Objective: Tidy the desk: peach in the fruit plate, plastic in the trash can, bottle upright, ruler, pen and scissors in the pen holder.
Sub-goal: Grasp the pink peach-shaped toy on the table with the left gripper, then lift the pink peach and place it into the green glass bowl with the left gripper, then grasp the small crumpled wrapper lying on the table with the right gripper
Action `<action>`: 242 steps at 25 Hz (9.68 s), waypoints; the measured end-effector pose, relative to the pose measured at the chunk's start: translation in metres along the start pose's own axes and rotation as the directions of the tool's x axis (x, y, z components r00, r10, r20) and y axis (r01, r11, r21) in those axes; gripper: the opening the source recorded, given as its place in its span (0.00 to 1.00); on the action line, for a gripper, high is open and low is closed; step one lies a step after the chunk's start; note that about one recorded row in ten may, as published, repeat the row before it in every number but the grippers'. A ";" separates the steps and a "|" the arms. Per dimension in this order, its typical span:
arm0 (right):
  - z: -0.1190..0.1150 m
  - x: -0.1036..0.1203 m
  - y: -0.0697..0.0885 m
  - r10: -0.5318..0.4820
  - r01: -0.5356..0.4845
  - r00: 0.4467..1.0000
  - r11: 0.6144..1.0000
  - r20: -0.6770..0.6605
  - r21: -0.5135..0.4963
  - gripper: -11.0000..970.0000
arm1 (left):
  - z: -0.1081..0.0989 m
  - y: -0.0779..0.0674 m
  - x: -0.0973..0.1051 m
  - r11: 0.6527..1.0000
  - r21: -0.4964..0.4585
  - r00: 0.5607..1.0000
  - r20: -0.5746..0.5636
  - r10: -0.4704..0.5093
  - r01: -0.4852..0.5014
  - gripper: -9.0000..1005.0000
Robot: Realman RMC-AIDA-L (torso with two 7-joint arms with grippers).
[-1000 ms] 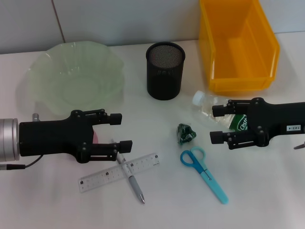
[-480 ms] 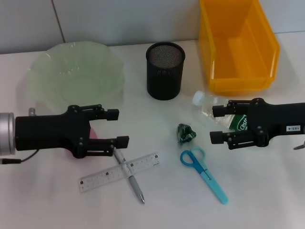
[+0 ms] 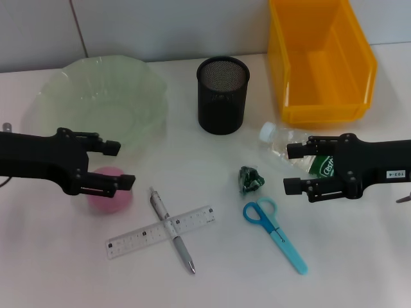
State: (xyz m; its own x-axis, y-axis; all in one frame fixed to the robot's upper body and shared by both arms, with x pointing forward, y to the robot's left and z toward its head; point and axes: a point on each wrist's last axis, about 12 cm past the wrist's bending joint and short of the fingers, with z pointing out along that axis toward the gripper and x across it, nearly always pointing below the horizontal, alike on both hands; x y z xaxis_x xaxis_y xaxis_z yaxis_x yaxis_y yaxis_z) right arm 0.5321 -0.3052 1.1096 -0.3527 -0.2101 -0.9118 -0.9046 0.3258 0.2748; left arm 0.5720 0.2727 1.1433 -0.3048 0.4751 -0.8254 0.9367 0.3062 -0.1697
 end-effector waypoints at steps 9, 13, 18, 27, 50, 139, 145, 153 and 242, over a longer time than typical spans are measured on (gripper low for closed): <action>0.000 0.000 0.000 0.000 0.000 1.000 1.000 0.002 0.001 0.85 | 0.010 0.007 -0.016 0.998 -0.054 0.969 -0.247 0.013 -0.028 0.78; 0.000 -0.001 0.000 -0.001 0.001 1.000 1.000 0.003 0.001 0.84 | 0.023 0.005 -0.022 0.995 -0.073 0.936 -0.350 0.039 -0.069 0.77; 0.000 -0.001 0.000 -0.002 0.002 1.000 1.000 0.005 0.001 0.84 | 0.024 0.005 -0.023 0.990 -0.100 0.925 -0.376 0.051 -0.095 0.77; 0.001 -0.003 -0.001 -0.007 0.007 1.000 1.000 0.004 -0.003 0.84 | 0.028 0.010 -0.020 0.981 -0.153 0.909 -0.413 0.048 -0.122 0.77; 0.002 -0.003 -0.001 0.003 -0.003 1.000 1.000 0.002 -0.004 0.83 | 0.042 0.013 -0.007 0.982 -0.153 0.906 -0.421 0.038 -0.113 0.76; 0.000 -0.007 -0.005 -0.014 0.014 1.000 1.000 -0.002 0.017 0.80 | 0.040 0.044 -0.018 0.912 -0.336 0.923 0.370 -0.103 0.236 0.83; -0.002 -0.009 -0.006 -0.022 0.022 1.000 1.000 -0.007 0.021 0.79 | 0.028 0.026 -0.019 0.962 -0.153 0.896 0.420 -0.142 0.225 0.83; -0.008 -0.012 -0.008 -0.025 0.026 1.000 0.999 -0.012 0.037 0.79 | 0.028 -0.015 0.009 0.981 0.130 0.919 0.352 -0.178 0.141 0.83; 0.159 -0.083 -0.031 -0.053 0.222 0.645 0.968 -0.762 0.120 0.72 | 0.039 -0.030 0.061 0.993 0.042 0.955 0.275 -0.114 0.106 0.83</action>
State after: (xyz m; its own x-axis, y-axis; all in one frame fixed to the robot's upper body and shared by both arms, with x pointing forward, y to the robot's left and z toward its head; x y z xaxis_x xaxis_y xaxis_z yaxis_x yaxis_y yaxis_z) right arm 0.6275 -0.1511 1.1281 -0.3618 -0.8556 -0.3703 -0.9249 0.3794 0.0271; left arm 0.5318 0.2603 1.0767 -0.3502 0.1917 -0.9169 0.9054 0.3202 -0.2789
